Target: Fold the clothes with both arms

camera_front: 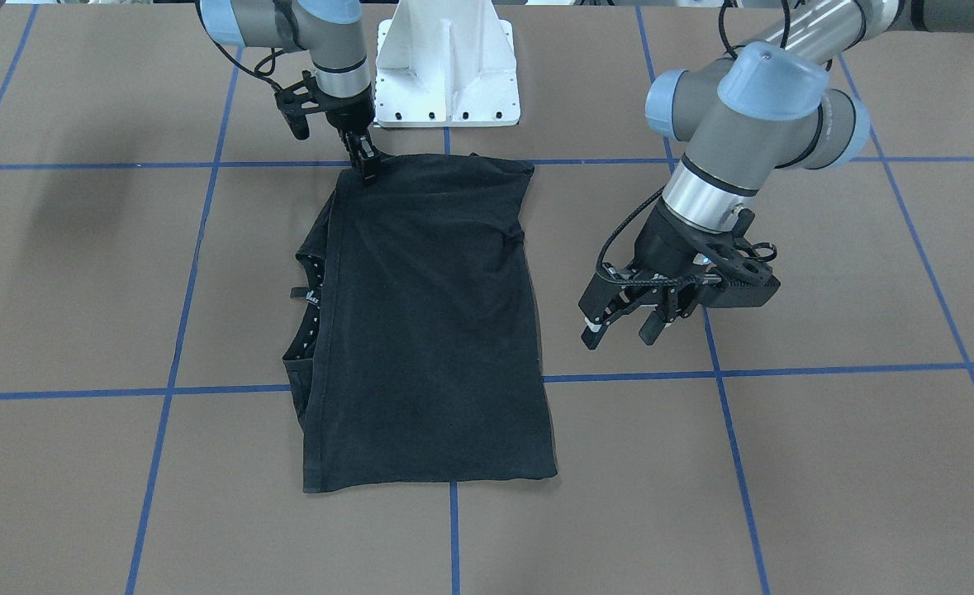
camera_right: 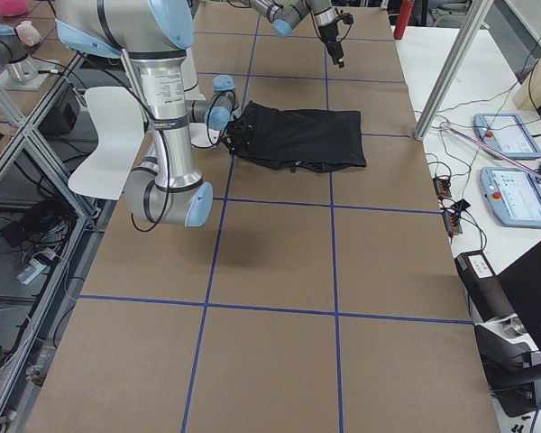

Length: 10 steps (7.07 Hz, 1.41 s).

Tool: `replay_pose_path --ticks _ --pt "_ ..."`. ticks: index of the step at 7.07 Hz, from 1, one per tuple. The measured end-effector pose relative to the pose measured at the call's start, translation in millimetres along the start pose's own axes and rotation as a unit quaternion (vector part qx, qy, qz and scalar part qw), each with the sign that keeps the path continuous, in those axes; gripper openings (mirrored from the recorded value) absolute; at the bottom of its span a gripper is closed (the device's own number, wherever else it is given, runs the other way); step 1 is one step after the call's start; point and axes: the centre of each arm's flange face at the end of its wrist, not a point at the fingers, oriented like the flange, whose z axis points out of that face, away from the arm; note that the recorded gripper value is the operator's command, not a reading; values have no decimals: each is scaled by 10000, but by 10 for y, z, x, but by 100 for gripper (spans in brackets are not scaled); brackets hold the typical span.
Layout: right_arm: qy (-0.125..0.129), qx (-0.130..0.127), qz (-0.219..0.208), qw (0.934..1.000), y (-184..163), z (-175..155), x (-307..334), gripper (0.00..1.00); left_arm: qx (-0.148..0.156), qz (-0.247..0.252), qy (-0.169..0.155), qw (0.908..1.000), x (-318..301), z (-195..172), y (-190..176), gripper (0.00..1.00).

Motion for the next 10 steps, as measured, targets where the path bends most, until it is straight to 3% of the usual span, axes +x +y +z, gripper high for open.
replay_pose_path --ticks 4,6,7,10 --pt "-169 -173 150 9996 -106 -212 -178 0 -3 -62 14 10000 5 -7 3 91" --pt "-136 -306 232 9992 -221 -339 -215 0 41 -356 161 9992 -28 -94 120 91" --pt "-80 -295 241 9992 -306 -344 -166 0 103 -611 348 9975 -49 -165 403 91" --pt "-38 -286 214 9994 -367 -350 -116 0 -87 -1551 609 9860 -160 -316 1900 90"
